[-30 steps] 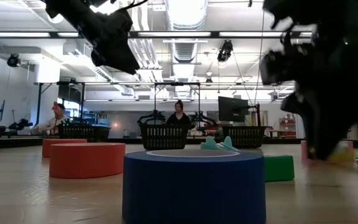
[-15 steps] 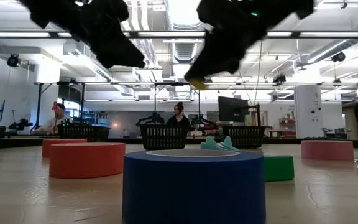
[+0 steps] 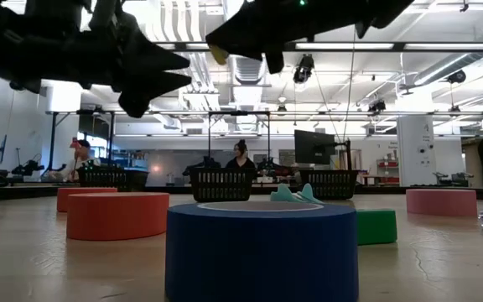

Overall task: Pick and place Stapler, Stapler remover, tape
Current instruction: Put the yellow stapler into the left black bin

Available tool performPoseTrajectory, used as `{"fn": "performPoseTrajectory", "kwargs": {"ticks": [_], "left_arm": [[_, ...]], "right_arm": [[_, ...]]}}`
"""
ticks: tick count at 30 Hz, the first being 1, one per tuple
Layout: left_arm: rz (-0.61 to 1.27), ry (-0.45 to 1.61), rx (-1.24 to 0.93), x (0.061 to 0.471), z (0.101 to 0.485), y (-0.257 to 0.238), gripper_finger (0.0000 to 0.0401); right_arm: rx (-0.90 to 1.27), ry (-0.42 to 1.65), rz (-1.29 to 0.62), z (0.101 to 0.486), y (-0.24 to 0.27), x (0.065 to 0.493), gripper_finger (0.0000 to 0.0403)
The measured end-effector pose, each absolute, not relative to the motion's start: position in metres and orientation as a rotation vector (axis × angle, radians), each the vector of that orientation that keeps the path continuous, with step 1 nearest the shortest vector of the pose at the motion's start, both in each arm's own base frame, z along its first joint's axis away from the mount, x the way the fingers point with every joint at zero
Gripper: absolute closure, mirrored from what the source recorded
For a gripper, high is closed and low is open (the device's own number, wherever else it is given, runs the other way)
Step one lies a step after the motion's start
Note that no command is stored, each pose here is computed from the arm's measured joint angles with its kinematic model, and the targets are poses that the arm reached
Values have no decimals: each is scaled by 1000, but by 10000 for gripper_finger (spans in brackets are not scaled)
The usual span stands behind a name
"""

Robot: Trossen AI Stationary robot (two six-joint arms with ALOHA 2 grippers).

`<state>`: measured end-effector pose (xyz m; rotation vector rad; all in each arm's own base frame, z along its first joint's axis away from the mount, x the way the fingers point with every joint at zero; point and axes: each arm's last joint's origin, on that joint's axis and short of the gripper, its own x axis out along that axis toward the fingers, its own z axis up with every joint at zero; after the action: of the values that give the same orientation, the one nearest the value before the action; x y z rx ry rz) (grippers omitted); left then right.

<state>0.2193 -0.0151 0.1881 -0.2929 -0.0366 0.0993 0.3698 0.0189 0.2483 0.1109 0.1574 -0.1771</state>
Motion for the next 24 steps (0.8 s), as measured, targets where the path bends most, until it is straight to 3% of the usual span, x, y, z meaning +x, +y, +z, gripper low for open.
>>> {"fn": "performPoseTrajectory", "kwargs": {"ticks": [12,20,24], "left_arm": [[127,-66,-174,262,199,-18,222],[127,-57,-138,266,199,-19,224],[129,-62,-117,265,200,-18,245]], "right_arm": [[128,179,-183,236,18,376,335],[126,185,-180,235,18,376,335],[125,193,-178,235,18,375,335]]}}
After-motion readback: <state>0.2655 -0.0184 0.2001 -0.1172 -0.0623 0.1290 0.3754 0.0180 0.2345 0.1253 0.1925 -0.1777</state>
